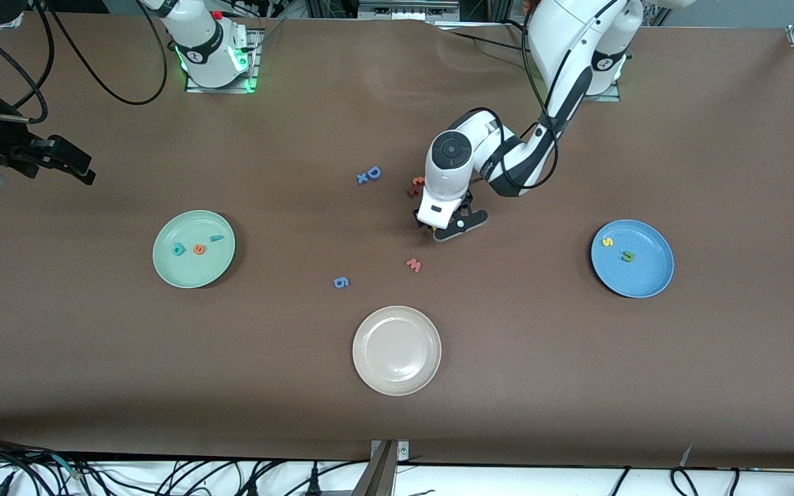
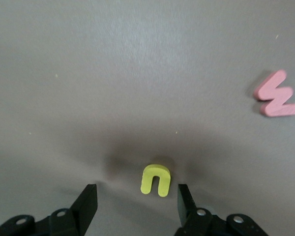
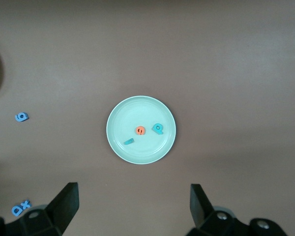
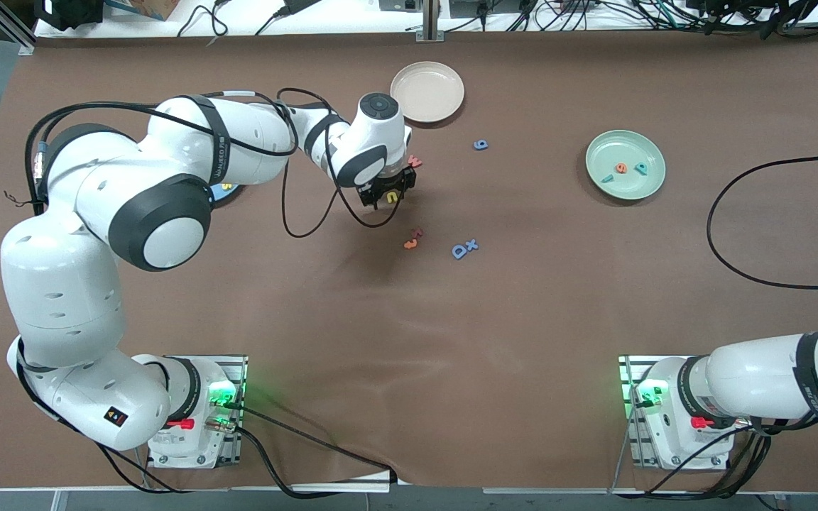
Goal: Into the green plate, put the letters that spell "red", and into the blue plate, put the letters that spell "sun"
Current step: 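Reach the left gripper to the yellow n and grasp it, then carry the yellow n to the blue plate and open the left gripper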
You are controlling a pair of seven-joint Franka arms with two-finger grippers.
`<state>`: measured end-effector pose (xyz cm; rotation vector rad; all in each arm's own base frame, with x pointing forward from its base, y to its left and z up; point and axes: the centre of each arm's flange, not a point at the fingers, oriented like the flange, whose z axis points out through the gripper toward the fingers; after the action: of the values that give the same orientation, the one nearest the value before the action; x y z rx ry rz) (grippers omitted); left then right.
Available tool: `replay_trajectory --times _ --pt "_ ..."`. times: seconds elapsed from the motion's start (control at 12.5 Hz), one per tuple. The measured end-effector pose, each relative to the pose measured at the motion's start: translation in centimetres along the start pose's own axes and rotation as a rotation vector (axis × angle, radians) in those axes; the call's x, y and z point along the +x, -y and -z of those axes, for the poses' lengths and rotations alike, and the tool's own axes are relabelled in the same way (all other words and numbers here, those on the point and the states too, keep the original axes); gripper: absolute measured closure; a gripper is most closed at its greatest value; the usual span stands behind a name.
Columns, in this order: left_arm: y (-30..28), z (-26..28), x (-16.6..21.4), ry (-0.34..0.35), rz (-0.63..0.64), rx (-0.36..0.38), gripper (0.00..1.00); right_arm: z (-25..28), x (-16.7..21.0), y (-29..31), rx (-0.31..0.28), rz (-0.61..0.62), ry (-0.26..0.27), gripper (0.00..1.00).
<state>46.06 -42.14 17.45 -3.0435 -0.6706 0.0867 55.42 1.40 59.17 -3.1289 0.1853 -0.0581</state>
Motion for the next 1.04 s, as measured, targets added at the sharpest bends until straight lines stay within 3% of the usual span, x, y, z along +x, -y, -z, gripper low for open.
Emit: replay_trajectory --times 0.4,0.56,0.88,1.04 --pt "-0.2 -0.6 -0.2 -0.001 -0.005 -0.007 0.31 0.0 0.0 0.0 0.0 0.0 0.0 0.0" --pt "-0.5 -0.3 0.0 -0.018 -0.02 -0.013 0.52 0.0 0.0 0.0 0.0 0.0 0.0 0.0" --pt "0.1 -0.2 1.6 -0.08 -0.058 0.007 0.58 0.0 0.0 0.0 0.0 0.001 0.0 0.0" --pt "0.1 -0.1 1.8 -0.087 -0.058 0.009 0.71 0.0 0.0 0.0 0.0 0.001 0.0 0.0"
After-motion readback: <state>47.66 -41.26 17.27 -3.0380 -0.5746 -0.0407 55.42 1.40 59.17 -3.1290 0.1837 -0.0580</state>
